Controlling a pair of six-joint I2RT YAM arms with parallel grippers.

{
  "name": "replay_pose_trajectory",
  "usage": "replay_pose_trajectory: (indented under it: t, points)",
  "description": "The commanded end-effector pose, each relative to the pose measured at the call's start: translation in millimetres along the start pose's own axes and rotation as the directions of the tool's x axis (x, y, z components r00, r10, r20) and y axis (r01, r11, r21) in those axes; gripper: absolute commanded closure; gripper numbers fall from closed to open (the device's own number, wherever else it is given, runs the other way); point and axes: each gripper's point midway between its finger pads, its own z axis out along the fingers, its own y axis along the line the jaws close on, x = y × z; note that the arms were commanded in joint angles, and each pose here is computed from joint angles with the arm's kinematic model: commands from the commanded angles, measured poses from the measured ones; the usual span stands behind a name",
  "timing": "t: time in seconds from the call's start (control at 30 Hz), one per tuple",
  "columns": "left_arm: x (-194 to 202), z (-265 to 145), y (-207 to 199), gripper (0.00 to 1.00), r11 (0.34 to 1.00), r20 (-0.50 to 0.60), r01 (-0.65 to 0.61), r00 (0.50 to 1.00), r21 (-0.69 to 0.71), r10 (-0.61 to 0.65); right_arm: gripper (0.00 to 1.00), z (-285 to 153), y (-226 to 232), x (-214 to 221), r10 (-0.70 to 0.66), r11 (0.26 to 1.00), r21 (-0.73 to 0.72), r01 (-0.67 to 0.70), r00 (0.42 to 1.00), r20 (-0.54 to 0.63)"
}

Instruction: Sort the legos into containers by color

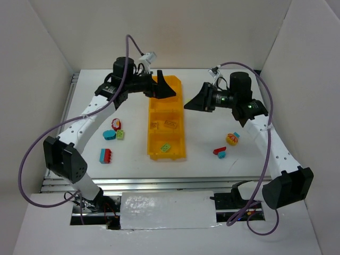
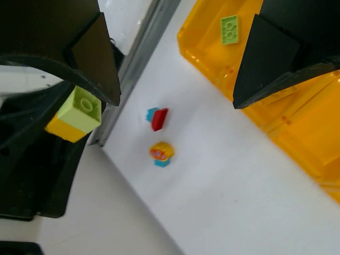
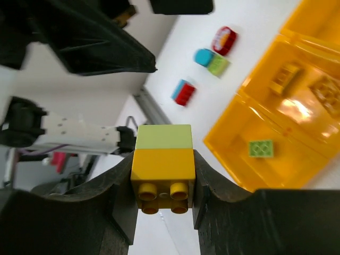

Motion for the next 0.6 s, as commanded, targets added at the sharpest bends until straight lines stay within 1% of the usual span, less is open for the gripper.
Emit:
replay_pose_trajectory:
  t: [0.0,0.1,0.2,0.23,0.3,0.33,0.4,0.43,0.5,0.53,0.57]
  points:
    - [-7,-14,-38,0.00,0.946,0.001,0.063,0.998,0.319,-0.066,0.94,-13,41,-14,-0.053,0.963,-0.267,0.048,0.998,-0.014]
    - [-5,-18,-38,0.00,0.945,-0.019,0.065,0.998,0.319,-0.062,0.94,-15,45,-23,-0.015,0.961,-0.276,0.011,1.000,-0.012]
    - [-12,-24,-40,0.01,0.939,-0.013,0.111,0.994,0.326,-0.113,0.93,-18,53,-27,-0.017,0.959,-0.282,0.008,0.999,-0.030]
    - [-20,-27,-40,0.01,0.923,0.005,0.161,0.985,0.351,-0.174,0.91,-21,56,-24,-0.030,0.957,-0.288,0.018,0.999,-0.037]
    - [-27,-39,-56,0.00,0.885,0.022,0.182,0.977,0.428,-0.212,0.90,-23,55,-20,-0.041,0.957,-0.289,0.029,0.999,-0.035]
    - [-32,-44,-64,0.00,0.855,0.038,0.203,0.967,0.477,-0.251,0.89,-22,52,-15,-0.049,0.958,-0.284,0.036,0.998,-0.039]
    - [-37,-54,-75,0.01,0.828,0.038,0.230,0.957,0.512,-0.289,0.89,-22,48,-7,-0.049,0.956,-0.291,0.032,0.997,-0.052]
    - [-36,-55,-77,0.01,0.821,0.050,0.216,0.958,0.528,-0.284,0.88,-21,49,-8,-0.063,0.952,-0.301,0.049,0.997,-0.039]
    - [-35,-58,-78,0.01,0.827,0.060,0.201,0.961,0.524,-0.271,0.88,-21,49,-7,-0.043,0.955,-0.297,0.029,0.998,-0.040]
    - [-35,-58,-76,0.00,0.838,0.063,0.196,0.963,0.510,-0.263,0.89,-19,42,-10,-0.027,0.971,-0.238,0.022,1.000,-0.016]
    - [-28,-55,-69,0.00,0.846,0.024,0.248,0.956,0.472,-0.294,0.90,-19,36,-13,-0.023,0.982,-0.189,0.024,1.000,0.009]
